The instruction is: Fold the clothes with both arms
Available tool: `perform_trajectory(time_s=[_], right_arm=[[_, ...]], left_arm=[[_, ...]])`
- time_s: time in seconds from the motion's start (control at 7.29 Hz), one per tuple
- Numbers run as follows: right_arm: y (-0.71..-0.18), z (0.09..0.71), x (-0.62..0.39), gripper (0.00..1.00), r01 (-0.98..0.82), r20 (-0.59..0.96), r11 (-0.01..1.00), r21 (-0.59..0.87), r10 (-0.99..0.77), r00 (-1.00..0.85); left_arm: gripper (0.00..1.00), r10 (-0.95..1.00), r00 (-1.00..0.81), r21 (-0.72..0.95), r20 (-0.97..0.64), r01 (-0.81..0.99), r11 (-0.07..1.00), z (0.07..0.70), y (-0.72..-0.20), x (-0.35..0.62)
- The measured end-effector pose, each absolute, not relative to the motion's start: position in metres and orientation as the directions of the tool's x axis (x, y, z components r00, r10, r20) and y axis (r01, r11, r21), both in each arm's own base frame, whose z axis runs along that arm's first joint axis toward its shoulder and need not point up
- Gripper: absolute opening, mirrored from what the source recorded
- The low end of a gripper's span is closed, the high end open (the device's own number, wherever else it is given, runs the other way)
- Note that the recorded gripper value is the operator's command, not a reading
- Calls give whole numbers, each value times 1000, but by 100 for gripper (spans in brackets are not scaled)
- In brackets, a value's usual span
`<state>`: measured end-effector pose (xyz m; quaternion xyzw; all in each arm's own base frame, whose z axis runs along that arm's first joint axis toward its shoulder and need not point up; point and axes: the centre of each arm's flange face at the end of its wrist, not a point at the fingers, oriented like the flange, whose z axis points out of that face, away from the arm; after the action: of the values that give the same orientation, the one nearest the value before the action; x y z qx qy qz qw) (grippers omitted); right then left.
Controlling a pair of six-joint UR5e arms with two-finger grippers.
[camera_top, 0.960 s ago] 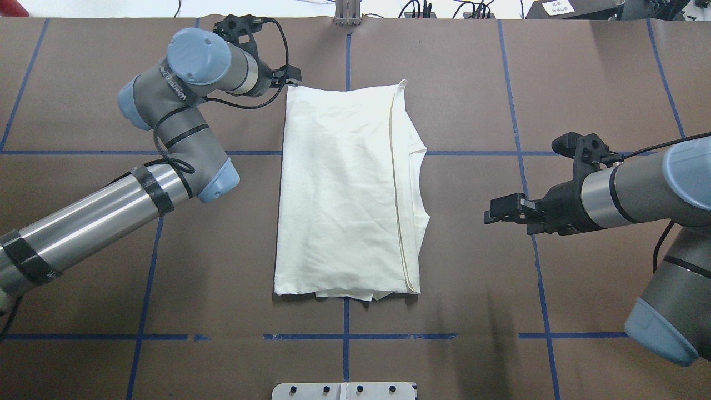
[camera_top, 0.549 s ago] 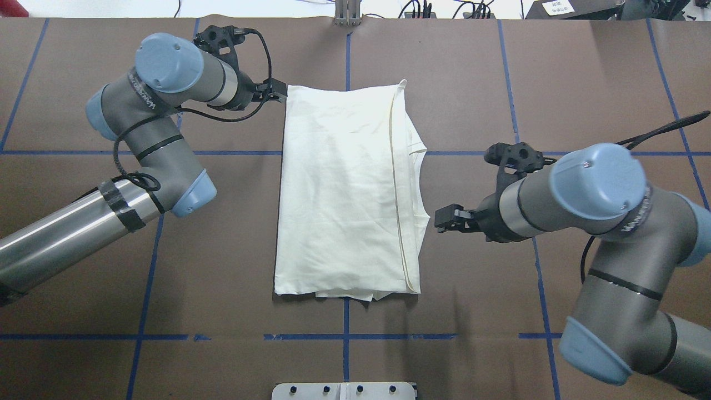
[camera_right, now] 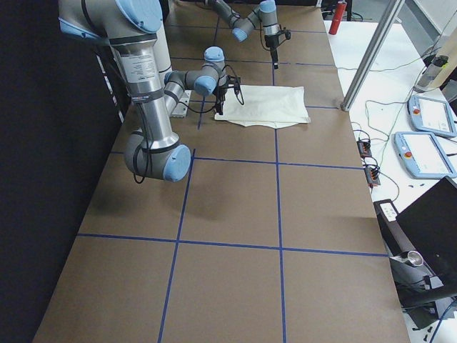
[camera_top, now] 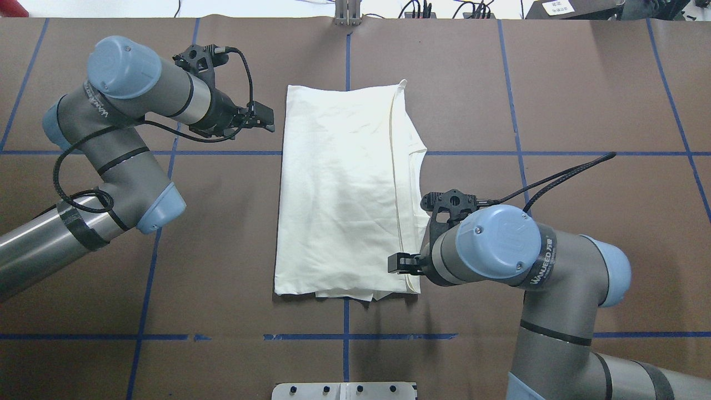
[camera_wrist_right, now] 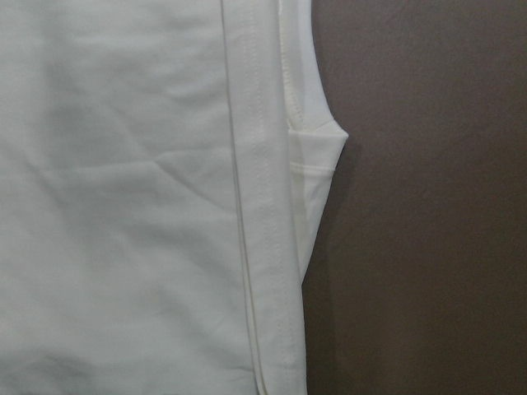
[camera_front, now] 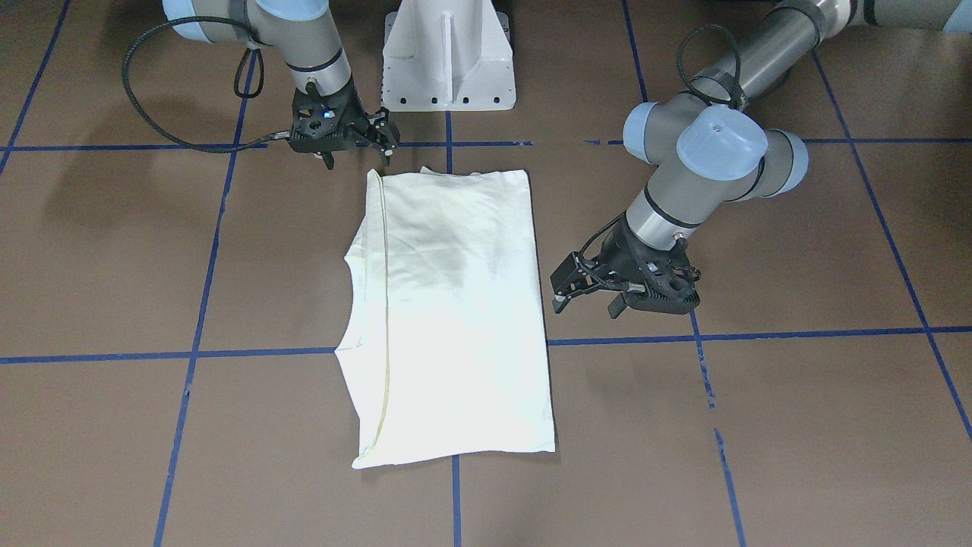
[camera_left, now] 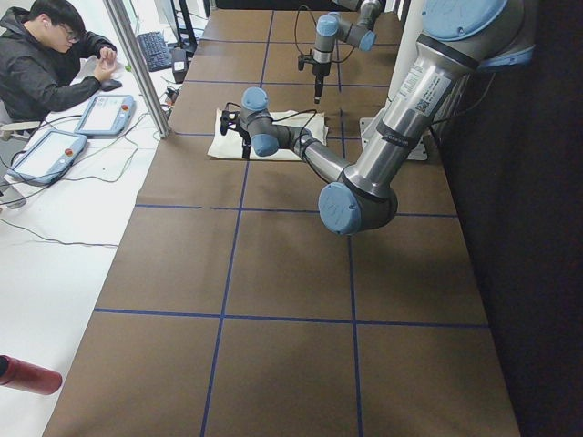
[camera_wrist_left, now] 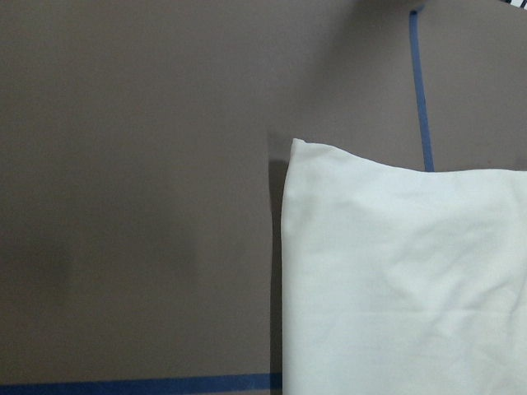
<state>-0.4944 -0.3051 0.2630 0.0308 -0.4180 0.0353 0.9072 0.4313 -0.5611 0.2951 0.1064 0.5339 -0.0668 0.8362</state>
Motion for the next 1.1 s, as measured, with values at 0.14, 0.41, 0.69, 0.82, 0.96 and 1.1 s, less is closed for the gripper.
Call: perform_trajectory(time_s=[0.14,0.41,0.69,0.82,0.96,1.1], right_arm=[[-299,267,-508,100,-79,750,996,31,29,661],[-302,273,-533,100,-66,729,997,41,16,684],[-313,283,-549,100,-50,698,996,72,-14,716],[-317,288,-553,100,-33,672,996,81,-30,740],[-319,287,-557,100,-14,642,996,84,-43,766],[-321,284,-559,100,2,618,996,85,-54,784]], left_arm=[[100,-4,423,99,-906,221,970,301,-559,430],[100,-6,409,96,-912,227,969,312,-551,426],[100,-1,405,98,-914,223,970,317,-548,427],[100,0,405,98,-914,222,970,317,-548,428],[100,0,406,98,-914,220,971,319,-547,428],[100,1,406,98,-914,219,971,320,-547,429]])
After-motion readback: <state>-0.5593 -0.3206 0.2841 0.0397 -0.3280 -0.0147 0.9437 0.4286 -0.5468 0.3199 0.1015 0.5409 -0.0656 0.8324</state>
